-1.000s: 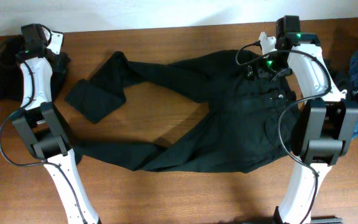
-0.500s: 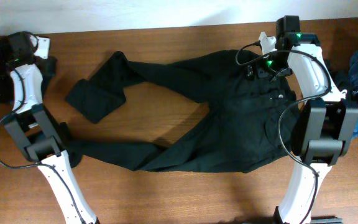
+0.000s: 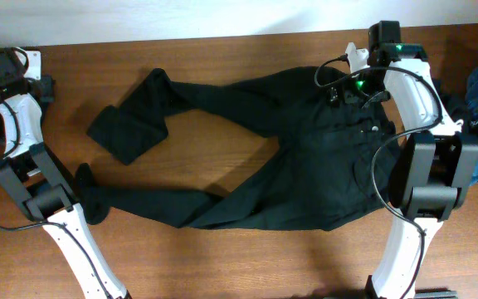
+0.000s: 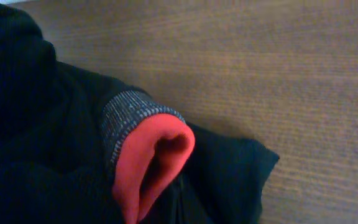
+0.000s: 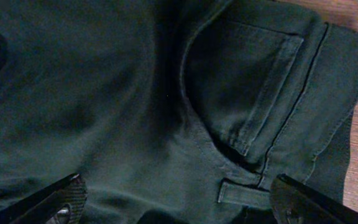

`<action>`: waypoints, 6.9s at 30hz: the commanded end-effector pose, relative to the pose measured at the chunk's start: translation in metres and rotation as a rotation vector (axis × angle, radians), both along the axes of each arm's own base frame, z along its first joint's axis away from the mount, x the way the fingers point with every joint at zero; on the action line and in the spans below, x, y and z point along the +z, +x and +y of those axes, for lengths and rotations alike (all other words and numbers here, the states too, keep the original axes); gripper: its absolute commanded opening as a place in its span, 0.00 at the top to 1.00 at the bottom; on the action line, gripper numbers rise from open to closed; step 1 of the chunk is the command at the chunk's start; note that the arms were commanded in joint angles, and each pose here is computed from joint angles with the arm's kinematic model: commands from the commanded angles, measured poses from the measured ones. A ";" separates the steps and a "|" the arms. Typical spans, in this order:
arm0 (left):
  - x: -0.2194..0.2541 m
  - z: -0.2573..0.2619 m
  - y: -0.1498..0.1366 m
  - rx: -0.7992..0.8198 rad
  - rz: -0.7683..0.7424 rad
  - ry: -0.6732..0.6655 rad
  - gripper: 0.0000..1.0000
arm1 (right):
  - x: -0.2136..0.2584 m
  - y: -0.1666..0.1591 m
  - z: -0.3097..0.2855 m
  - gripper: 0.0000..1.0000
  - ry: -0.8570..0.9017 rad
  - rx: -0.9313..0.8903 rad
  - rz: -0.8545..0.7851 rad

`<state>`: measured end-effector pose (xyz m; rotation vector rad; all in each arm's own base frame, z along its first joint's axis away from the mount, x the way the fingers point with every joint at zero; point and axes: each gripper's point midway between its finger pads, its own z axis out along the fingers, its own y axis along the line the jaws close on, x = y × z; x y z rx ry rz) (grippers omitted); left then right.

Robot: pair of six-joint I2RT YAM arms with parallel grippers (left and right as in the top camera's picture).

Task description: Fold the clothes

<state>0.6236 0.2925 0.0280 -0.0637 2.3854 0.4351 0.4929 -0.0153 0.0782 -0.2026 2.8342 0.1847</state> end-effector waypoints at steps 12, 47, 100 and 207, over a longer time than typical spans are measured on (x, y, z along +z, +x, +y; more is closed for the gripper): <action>0.099 -0.036 0.021 -0.059 -0.176 -0.232 0.48 | 0.028 0.004 -0.003 0.01 -0.017 -0.006 -0.062; 0.158 -0.327 -0.096 -0.254 0.354 -0.344 0.35 | 0.028 0.004 -0.003 0.01 -0.017 -0.007 -0.062; 0.057 -0.320 -0.180 -0.061 0.395 0.306 0.04 | 0.028 0.004 -0.003 0.01 -0.017 -0.006 -0.062; 0.275 -0.171 -0.040 -0.246 -0.261 0.276 1.00 | 0.028 0.004 -0.003 0.02 -0.017 -0.007 -0.062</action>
